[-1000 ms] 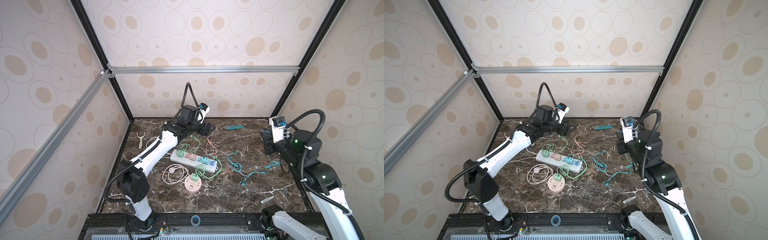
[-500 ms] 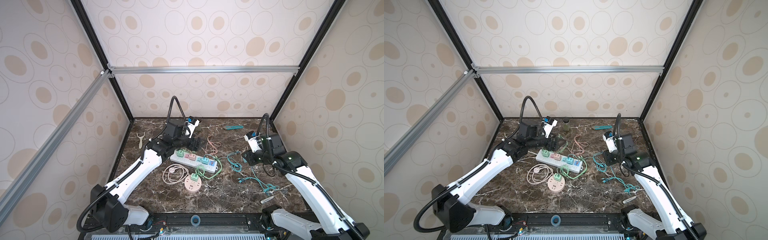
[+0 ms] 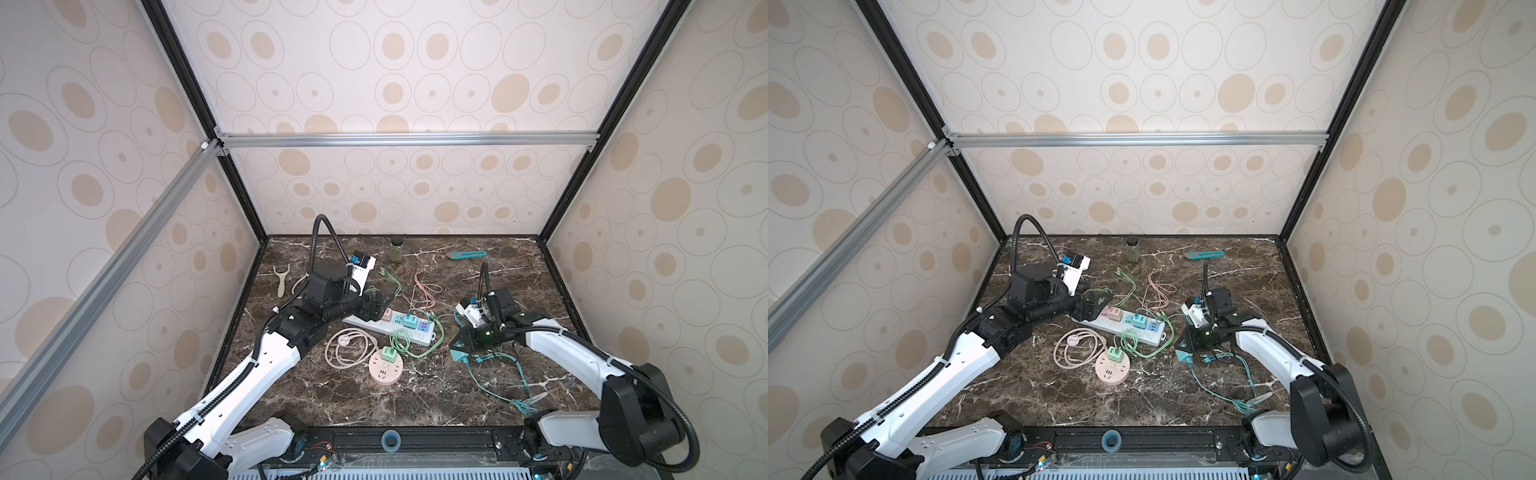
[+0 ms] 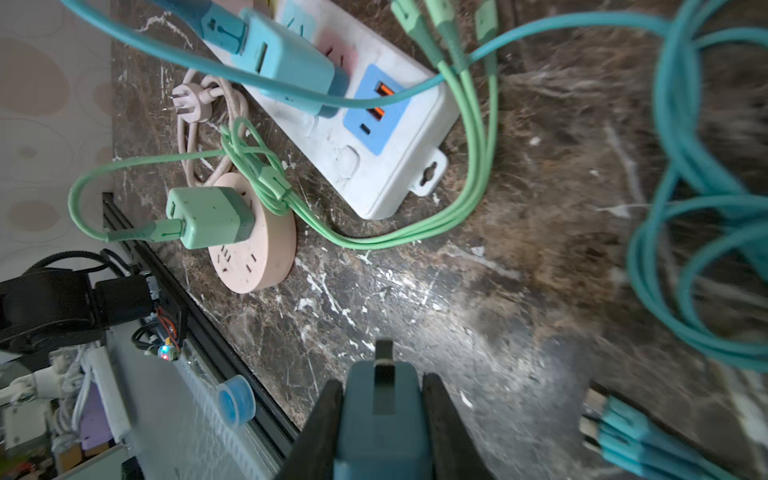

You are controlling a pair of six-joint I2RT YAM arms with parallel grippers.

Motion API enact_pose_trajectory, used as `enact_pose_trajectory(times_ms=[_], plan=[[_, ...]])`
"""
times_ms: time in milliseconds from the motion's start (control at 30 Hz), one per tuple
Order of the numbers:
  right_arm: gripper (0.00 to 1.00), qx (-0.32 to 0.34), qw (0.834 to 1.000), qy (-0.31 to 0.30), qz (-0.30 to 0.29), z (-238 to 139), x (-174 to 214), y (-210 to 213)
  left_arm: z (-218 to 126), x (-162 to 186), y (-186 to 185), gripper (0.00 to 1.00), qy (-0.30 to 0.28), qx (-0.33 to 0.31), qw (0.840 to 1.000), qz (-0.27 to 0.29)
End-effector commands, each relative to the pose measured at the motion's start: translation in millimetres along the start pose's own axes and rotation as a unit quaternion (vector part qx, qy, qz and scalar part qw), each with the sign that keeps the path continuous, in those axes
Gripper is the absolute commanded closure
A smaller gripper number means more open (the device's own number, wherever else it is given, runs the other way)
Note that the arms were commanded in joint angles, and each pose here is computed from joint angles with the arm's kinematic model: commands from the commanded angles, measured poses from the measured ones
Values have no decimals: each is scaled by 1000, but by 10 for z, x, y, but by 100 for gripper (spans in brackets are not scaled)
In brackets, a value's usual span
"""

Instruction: Insert the plug

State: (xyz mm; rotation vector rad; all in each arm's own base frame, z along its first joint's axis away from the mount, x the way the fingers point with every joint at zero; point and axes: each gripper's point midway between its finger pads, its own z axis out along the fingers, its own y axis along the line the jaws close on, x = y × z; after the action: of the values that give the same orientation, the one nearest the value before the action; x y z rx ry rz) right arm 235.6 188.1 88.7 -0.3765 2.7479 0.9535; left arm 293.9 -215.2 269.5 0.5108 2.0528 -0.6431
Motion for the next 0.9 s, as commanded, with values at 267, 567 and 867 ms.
enact_pose_trajectory(times_ms=[267, 567, 867], plan=[[80, -19, 999, 50, -8, 440, 29, 11, -114, -3, 96, 17, -22, -22, 999, 2], [67, 21, 997, 75, -10, 490, 119, -169, -152, 125, 217, 17, -6, -54, 998, 18], [50, 123, 989, 76, -40, 225, 50, -321, -208, 167, 311, 16, 2, -72, 997, 26]])
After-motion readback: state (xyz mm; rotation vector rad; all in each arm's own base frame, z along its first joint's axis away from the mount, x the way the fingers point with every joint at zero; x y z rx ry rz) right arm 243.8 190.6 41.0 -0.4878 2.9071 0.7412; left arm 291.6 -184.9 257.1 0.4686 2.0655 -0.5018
